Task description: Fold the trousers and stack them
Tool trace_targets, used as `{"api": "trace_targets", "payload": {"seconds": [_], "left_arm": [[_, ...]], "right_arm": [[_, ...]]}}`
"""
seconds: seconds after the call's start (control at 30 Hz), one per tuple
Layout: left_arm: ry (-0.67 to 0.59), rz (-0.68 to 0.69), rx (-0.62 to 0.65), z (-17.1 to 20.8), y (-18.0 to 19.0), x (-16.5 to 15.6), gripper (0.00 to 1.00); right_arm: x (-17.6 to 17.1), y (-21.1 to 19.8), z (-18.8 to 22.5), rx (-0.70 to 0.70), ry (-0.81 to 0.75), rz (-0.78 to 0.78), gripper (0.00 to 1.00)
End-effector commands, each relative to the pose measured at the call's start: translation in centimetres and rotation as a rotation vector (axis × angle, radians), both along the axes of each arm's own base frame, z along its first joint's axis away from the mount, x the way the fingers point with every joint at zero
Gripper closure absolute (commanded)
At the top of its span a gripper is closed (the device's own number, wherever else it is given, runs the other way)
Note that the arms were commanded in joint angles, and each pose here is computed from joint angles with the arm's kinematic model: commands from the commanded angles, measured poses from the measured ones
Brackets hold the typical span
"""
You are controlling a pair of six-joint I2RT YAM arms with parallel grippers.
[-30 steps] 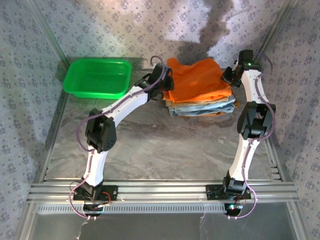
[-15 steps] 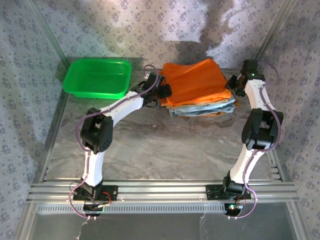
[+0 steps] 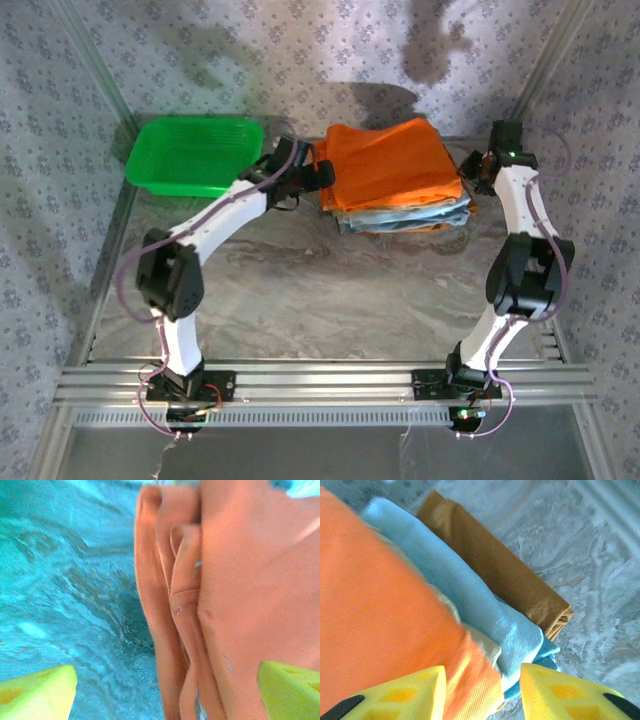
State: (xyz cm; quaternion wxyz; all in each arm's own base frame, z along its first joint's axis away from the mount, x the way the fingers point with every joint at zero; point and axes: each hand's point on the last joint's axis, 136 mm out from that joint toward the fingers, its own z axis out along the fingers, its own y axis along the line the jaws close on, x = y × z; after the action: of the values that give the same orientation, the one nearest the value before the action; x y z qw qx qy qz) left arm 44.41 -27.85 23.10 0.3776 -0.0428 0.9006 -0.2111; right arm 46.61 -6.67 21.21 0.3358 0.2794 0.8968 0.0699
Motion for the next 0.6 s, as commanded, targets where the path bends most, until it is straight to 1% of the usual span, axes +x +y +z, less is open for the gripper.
{"api": "trace_targets", "payload": {"seconds": [0.0,0.1,0.17,0.27,0.4,0.5,0.57], "left_arm": [[-0.072,0.013,0.029,4.2,4.0,-3.2,0.06],[-0.078,0.075,0.028,4.1,7.8,-6.4,0.04],[-0.073,0.119,0.029,3.1,10.1,-8.9,0.03],[-0.029,0.178,0.02,0.1,13.2,-13.0,0.03],[0.041,0.268,-0.038,-5.1,16.9,-18.7,0.04],[0.066,0.318,-0.095,-8.2,19.0,-22.1,0.04],[0.066,0.337,-0.119,-9.3,20.1,-23.8,0.05]], "right_arm": [[-2.6,2.8,3.9,-0.064,-0.054,0.025,0.48],[-4.1,6.9,4.8,-0.106,-0.072,0.091,0.41],[-5.0,10.6,4.7,-0.112,-0.079,0.151,0.4],[-6.7,17.3,3.7,-0.135,-0.082,0.258,0.4],[-8.3,25.5,0.3,-0.18,-0.035,0.388,0.4],[-8.0,29.3,-3.1,-0.192,0.057,0.406,0.4],[-7.6,30.9,-4.6,-0.215,0.088,0.383,0.4]]}}
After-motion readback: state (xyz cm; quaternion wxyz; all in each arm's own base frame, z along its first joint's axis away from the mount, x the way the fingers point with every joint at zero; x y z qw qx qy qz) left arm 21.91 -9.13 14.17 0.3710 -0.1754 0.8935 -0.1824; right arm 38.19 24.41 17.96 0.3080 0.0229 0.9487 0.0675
